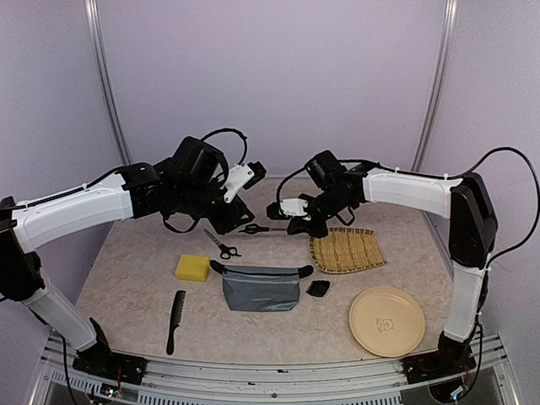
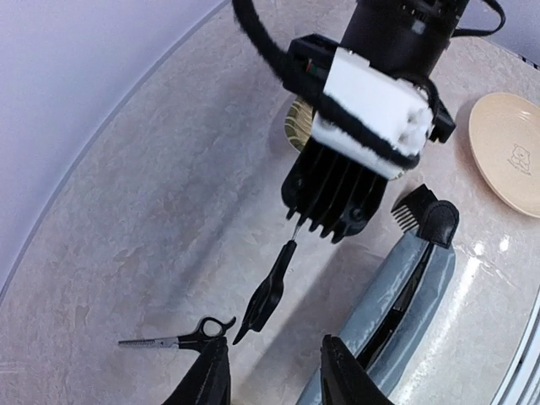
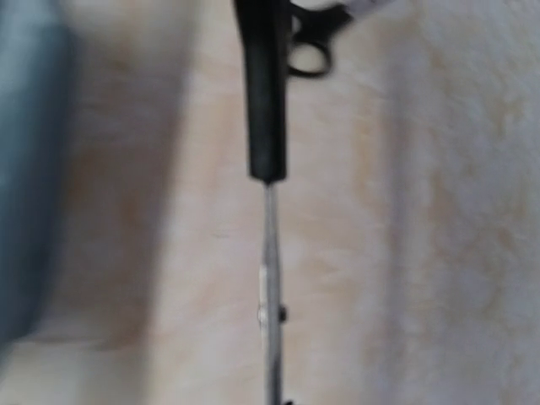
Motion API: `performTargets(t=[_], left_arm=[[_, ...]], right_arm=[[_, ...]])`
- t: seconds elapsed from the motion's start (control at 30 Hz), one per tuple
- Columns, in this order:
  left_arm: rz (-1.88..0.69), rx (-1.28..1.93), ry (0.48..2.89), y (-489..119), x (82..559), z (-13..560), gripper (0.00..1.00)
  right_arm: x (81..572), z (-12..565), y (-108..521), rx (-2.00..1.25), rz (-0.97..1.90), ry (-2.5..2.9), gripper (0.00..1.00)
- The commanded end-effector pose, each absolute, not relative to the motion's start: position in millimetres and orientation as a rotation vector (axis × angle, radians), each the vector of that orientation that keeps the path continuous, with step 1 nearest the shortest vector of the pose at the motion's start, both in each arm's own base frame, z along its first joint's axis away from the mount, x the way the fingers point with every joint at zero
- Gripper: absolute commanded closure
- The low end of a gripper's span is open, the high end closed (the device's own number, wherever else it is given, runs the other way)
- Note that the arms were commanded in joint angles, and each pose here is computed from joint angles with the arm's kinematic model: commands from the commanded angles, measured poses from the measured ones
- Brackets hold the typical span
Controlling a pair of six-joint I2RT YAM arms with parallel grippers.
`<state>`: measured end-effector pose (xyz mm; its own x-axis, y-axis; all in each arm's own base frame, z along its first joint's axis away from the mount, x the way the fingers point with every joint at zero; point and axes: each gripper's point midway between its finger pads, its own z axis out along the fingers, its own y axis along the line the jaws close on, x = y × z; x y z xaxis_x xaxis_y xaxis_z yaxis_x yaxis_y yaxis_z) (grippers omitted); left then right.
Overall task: Sort the hair-cutting tools
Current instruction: Pass from the right arm to the left
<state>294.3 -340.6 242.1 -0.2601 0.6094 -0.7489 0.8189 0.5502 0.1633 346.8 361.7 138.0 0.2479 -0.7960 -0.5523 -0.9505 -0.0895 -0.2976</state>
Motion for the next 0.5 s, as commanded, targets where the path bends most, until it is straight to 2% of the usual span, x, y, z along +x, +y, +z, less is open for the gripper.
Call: performTargets(t=[0.0,0.23,0.47], left_arm=[[-0.38,1.244,2.041,-347,272,235,0.63],[-0.416,1.298,2.045,-364,262,225,0.61],[-0.354,1.287,2.024,-370,274,226,0.66]], right_arm=[[306,175,348,-1.946,0.507,1.611,1.0],[290,188,342,-1.956,0.509,1.617,1.0],[284,186,344,-1.987,0.535,1.6,1.0]])
